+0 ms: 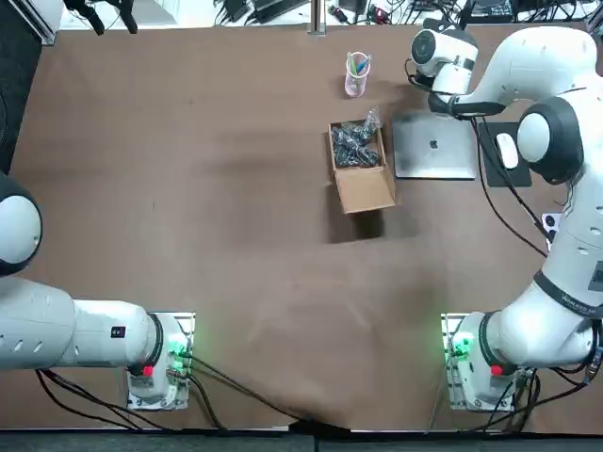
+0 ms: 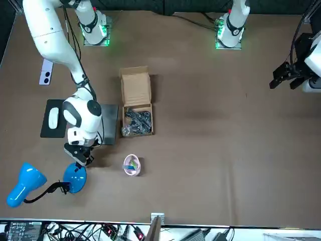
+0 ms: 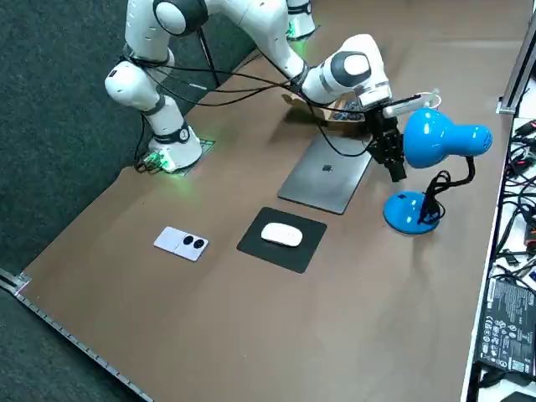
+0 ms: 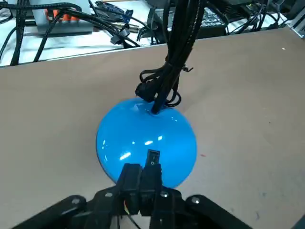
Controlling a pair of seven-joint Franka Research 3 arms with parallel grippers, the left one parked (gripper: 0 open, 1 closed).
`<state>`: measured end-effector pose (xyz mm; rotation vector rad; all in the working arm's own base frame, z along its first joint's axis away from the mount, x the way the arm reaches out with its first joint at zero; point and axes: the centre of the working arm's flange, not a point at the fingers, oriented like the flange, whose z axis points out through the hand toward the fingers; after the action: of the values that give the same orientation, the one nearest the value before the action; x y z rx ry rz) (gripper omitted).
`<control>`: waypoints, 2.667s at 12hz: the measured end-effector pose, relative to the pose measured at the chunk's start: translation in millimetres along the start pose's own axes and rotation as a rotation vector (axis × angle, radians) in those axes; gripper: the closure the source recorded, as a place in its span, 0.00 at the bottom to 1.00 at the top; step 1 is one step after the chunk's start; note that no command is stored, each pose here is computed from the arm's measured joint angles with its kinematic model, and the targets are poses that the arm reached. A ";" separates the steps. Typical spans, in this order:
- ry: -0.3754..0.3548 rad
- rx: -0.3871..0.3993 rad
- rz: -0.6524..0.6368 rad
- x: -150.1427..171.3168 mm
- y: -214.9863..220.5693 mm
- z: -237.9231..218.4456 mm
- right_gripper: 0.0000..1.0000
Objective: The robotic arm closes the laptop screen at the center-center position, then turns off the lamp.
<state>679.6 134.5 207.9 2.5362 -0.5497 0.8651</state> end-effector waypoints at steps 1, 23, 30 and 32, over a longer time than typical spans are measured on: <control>0.000 0.005 -0.001 -0.3 -0.2 2.3 0.98; -0.004 0.043 -0.001 0.4 10.0 33.8 0.98; -0.005 0.045 -0.002 0.0 9.5 33.9 0.98; -0.005 0.045 -0.002 0.0 9.5 33.9 0.98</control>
<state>691.4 110.0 185.6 2.5795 -0.5351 0.8808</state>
